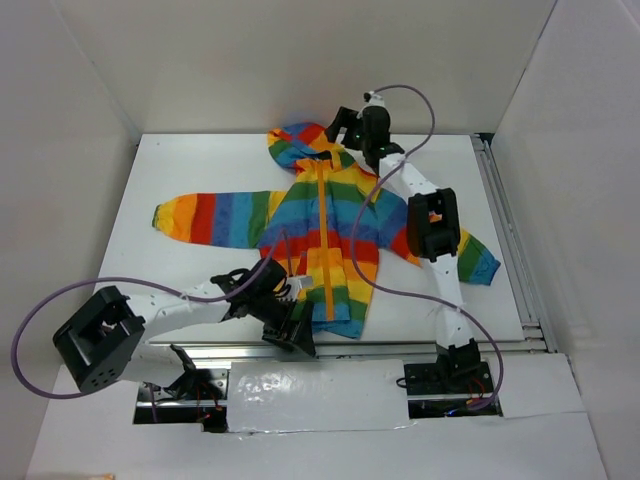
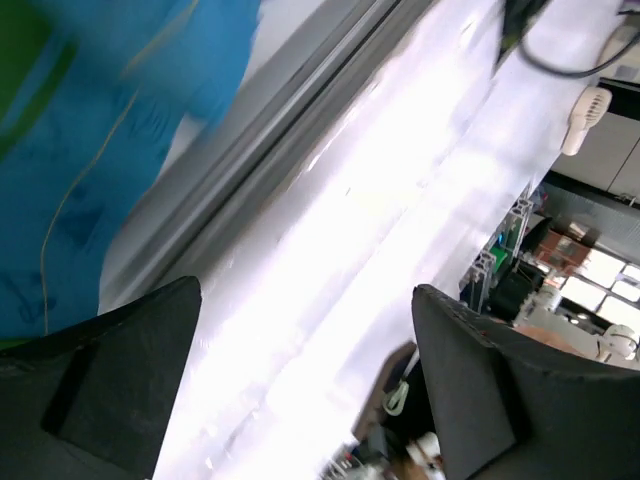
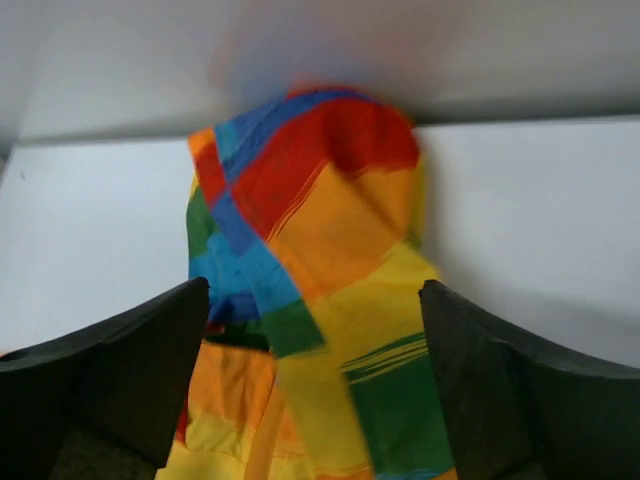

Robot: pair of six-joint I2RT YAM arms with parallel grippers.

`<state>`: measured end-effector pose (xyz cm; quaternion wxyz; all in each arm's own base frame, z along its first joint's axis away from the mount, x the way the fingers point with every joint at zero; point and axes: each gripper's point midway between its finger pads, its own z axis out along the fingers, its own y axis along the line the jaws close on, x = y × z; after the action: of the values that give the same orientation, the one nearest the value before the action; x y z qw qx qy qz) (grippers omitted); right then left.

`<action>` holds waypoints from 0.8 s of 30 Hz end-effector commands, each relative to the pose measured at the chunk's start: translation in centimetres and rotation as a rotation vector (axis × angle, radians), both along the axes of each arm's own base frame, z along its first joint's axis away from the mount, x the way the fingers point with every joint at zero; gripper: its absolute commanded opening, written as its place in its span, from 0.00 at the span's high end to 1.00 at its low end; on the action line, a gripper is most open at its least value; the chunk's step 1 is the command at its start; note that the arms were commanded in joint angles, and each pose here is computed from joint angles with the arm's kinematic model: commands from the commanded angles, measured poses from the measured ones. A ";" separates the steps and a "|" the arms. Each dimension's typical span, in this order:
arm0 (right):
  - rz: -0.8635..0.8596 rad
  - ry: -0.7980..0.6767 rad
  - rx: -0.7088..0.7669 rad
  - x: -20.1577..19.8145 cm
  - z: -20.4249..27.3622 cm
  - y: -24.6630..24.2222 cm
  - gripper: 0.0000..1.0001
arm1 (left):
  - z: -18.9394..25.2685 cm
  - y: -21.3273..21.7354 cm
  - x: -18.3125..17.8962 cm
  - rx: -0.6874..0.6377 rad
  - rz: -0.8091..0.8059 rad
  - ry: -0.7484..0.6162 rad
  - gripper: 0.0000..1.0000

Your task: Zip up the jacket

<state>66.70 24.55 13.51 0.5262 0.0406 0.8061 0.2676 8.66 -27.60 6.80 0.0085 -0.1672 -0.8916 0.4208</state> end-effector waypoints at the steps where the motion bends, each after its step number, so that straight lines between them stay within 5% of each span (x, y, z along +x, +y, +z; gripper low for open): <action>1: -0.031 -0.261 0.078 1.3 12.4 -2.6 0.00 | 1.3 0.5 -1.3 0.034 -0.009 0.082 0.01; 10: -0.161 -0.213 0.001 -7.6 17.1 -7.0 0.00 | 3.0 3.8 0.3 0.154 0.231 -0.011 0.01; 15: -0.277 -0.138 0.158 -17.9 14.9 -12.4 0.00 | 4.9 6.4 5.6 0.144 0.460 -0.110 0.01; 16: -0.281 -0.074 0.135 -18.7 11.6 -12.5 0.00 | 4.9 6.3 5.6 0.142 0.458 -0.108 0.01; 17: -0.294 -0.141 0.166 -20.7 14.3 -13.3 0.00 | 5.4 6.8 7.1 0.117 0.492 -0.143 0.01; 24: -0.614 -0.044 0.097 -30.9 8.9 -20.4 0.00 | 10.9 9.5 12.8 0.053 0.650 -0.357 0.01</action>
<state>38.29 7.36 22.93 0.5904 0.2293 0.7496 0.1921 19.14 -19.13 14.36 -0.2024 0.0618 -0.9160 0.3408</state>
